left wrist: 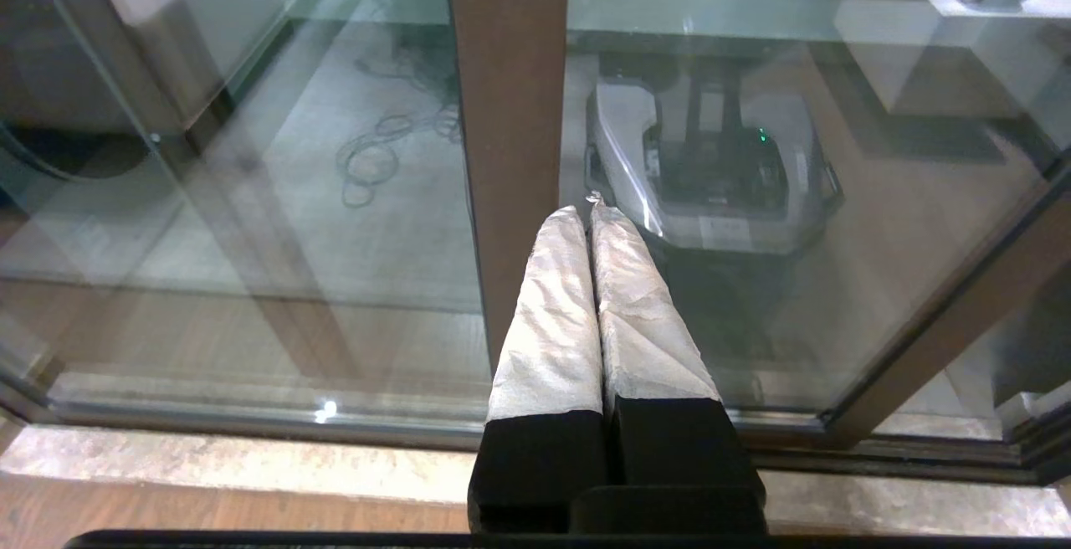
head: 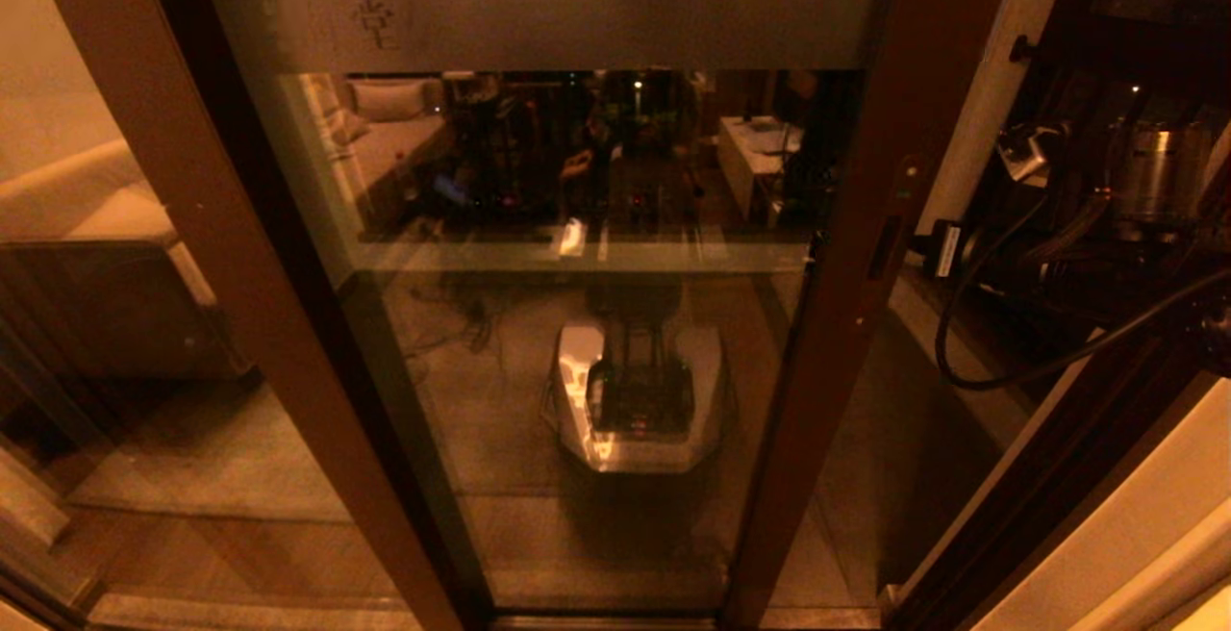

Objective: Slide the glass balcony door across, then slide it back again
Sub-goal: Open the slid door

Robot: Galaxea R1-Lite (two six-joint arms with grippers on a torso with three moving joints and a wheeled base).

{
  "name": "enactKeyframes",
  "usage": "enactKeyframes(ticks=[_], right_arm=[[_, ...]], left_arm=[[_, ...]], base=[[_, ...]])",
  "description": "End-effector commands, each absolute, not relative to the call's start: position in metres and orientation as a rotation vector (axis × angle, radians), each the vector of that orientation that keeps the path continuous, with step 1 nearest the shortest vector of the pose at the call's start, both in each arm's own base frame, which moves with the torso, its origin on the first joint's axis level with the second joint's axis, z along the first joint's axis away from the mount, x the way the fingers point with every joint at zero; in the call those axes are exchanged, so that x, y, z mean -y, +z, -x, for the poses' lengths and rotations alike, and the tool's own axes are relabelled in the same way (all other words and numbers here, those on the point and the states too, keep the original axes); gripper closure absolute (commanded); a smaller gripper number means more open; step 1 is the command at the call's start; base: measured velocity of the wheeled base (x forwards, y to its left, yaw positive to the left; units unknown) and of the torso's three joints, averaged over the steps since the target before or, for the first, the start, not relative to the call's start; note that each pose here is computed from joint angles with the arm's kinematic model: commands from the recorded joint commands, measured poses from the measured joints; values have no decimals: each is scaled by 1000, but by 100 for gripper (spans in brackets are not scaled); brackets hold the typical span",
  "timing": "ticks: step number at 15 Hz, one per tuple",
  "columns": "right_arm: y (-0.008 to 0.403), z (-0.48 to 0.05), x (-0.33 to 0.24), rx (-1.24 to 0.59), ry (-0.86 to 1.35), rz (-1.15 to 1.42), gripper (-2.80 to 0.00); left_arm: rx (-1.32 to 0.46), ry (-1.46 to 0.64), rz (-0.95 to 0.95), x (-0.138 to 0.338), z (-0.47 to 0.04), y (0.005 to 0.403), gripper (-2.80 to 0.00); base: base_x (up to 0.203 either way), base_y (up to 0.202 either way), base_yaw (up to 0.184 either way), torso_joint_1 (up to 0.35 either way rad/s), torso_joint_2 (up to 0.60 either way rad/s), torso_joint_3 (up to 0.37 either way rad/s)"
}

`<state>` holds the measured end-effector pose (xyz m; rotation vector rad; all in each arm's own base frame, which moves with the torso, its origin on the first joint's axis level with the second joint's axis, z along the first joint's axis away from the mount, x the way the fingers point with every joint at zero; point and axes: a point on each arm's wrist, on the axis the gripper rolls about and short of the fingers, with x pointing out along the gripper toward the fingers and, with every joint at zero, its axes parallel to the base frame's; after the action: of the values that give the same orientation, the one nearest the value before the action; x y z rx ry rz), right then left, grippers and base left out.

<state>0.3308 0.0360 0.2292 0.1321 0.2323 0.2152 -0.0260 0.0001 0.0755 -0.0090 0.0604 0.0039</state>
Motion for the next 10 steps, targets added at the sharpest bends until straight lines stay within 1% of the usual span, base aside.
enactKeyframes(ticks=[1,7,10], right_arm=[[228,-331,-41,-236,224,-130,0],[228,-334,-74,-232,240,-138,0],[229,-335,-74,-232,241,-139,0]], left_arm=[[-61,5,9,0,26,75,0],[-61,3,9,0,26,75,0],[-61,5,9,0,26,75,0]], base=[[0,0,0,0,0,0],[0,0,0,0,0,0],[0,0,0,0,0,0]])
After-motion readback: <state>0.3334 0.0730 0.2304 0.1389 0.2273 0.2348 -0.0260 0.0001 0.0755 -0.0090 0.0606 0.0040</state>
